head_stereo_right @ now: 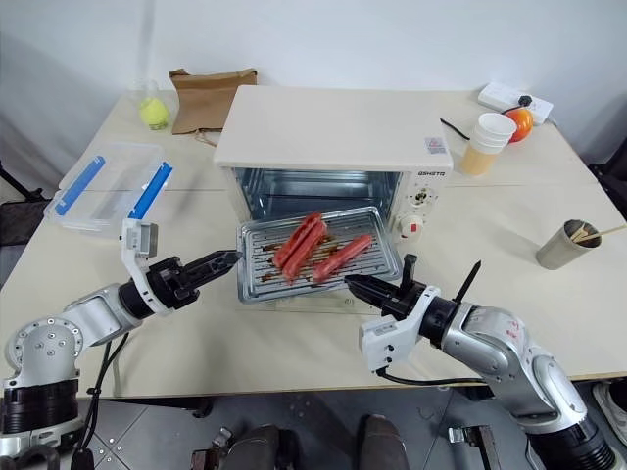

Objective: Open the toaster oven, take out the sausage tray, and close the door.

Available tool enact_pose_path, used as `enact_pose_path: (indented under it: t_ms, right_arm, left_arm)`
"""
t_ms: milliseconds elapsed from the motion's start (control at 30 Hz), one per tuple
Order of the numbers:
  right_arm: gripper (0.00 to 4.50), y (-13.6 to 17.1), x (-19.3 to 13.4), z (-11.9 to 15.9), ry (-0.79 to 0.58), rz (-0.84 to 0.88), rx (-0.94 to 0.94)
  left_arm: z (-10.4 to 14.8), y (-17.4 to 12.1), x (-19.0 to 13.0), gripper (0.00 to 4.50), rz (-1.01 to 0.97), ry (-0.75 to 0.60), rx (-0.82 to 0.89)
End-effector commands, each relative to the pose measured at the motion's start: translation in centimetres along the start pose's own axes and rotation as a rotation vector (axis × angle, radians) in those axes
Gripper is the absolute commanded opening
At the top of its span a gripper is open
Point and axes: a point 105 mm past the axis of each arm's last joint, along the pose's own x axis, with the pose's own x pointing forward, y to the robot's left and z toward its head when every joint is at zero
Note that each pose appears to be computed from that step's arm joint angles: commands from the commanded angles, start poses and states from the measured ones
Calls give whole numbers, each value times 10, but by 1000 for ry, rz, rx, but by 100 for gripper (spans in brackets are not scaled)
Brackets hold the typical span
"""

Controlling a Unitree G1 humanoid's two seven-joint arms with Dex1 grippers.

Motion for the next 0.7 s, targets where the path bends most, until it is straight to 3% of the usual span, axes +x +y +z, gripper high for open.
enact_pose_path:
  t_ms: [33,200,233,333,667,700]
  right_arm:
    - [12,-15,2,9,-61,-53,-39]
    - [12,-15,3,11,-83,-45,-52]
    - [5,-15,3,12,-94,-39,-59]
    - [0,-15,4,14,-130,-34,-60]
    - [0,-17,6,13,-152,-37,-55]
    - [0,-17,6,14,-156,-38,-41]
  left_arm:
    - [1,-2,6,410,-14,-1,-118]
    - [2,3,10,410,17,-8,-212]
    - [0,5,11,392,29,6,-230]
    - [-7,2,15,319,10,47,-299]
    - [-17,-3,11,5,31,94,-431]
    - [-19,-5,10,2,28,98,-443]
